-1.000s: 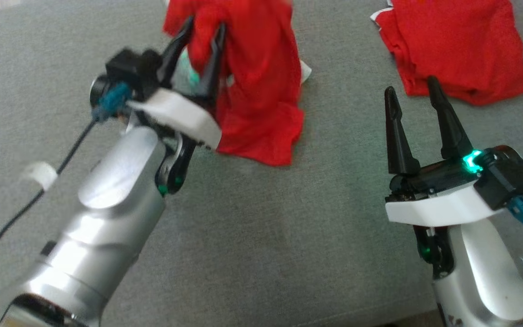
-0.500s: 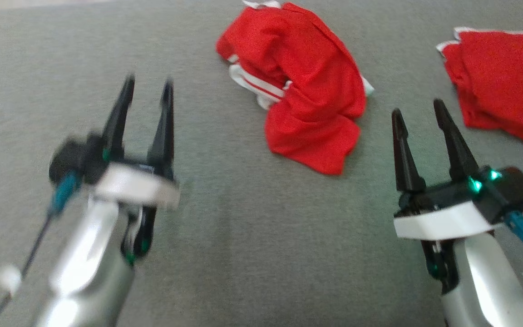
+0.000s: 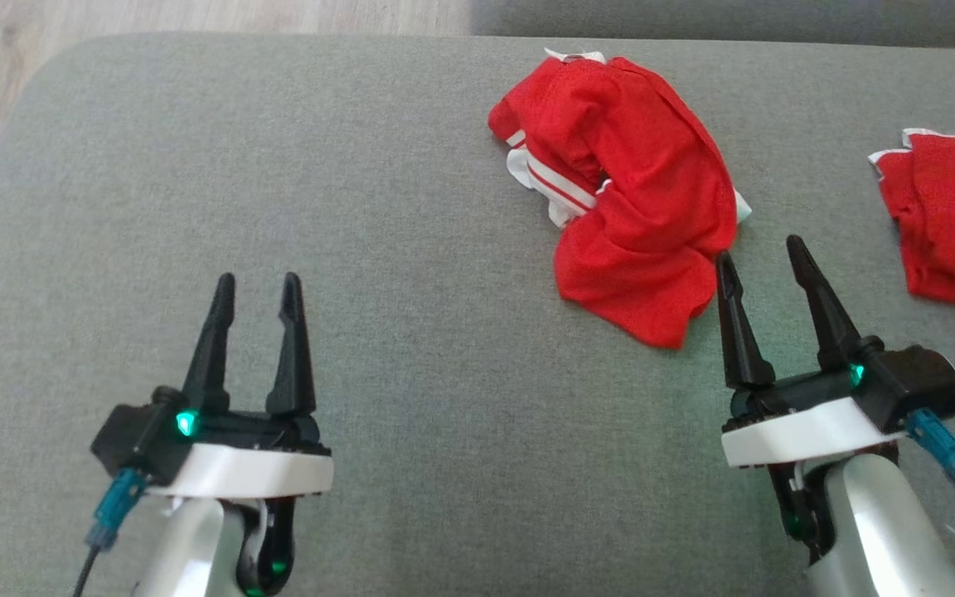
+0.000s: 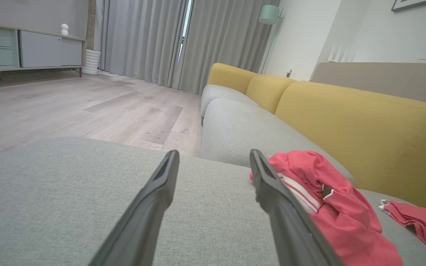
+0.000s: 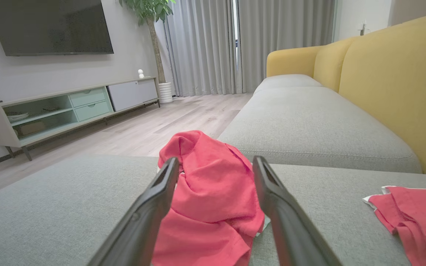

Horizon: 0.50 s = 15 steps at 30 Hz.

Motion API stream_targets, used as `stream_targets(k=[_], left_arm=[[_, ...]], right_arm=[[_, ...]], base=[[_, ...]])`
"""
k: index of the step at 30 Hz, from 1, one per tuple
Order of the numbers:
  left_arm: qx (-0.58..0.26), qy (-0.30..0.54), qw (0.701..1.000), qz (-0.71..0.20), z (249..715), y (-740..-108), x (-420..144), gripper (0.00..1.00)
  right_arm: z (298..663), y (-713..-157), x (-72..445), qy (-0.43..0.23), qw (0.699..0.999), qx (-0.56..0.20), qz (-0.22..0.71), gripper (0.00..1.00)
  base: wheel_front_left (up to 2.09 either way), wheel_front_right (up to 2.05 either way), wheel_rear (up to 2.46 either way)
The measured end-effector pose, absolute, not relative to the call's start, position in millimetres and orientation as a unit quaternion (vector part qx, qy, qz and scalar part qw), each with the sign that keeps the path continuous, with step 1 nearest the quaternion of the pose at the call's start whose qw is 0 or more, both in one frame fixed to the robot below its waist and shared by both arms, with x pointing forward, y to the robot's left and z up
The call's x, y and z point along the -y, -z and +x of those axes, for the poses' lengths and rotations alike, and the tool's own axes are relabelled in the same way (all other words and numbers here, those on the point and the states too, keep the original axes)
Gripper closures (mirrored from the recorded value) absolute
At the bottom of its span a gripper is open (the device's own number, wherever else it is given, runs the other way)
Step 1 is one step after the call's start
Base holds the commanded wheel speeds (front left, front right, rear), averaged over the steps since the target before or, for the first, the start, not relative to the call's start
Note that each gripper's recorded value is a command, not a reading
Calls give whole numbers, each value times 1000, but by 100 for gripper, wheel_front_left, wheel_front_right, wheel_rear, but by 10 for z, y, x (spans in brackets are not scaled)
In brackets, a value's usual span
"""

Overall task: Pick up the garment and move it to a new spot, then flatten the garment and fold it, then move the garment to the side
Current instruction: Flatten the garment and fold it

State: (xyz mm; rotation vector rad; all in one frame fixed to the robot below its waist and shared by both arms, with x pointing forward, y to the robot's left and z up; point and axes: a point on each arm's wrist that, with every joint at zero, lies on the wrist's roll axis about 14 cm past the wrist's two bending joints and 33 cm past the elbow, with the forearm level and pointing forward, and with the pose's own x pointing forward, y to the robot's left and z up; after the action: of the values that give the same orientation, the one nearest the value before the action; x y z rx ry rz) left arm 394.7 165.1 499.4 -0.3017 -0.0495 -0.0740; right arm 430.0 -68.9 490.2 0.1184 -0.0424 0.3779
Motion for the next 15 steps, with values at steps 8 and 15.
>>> stream_targets(k=[8,15], left_arm=[[20,29,988,-150,3952,-4941,-1691,0],[1,10,989,-147,3933,-4800,-1803,0]], right_arm=[[4493,-4624,705,-179,982,-22,50,0],[5014,-4376,606,-170,980,-90,54,0]], base=[[0,0,0],[0,0,0]])
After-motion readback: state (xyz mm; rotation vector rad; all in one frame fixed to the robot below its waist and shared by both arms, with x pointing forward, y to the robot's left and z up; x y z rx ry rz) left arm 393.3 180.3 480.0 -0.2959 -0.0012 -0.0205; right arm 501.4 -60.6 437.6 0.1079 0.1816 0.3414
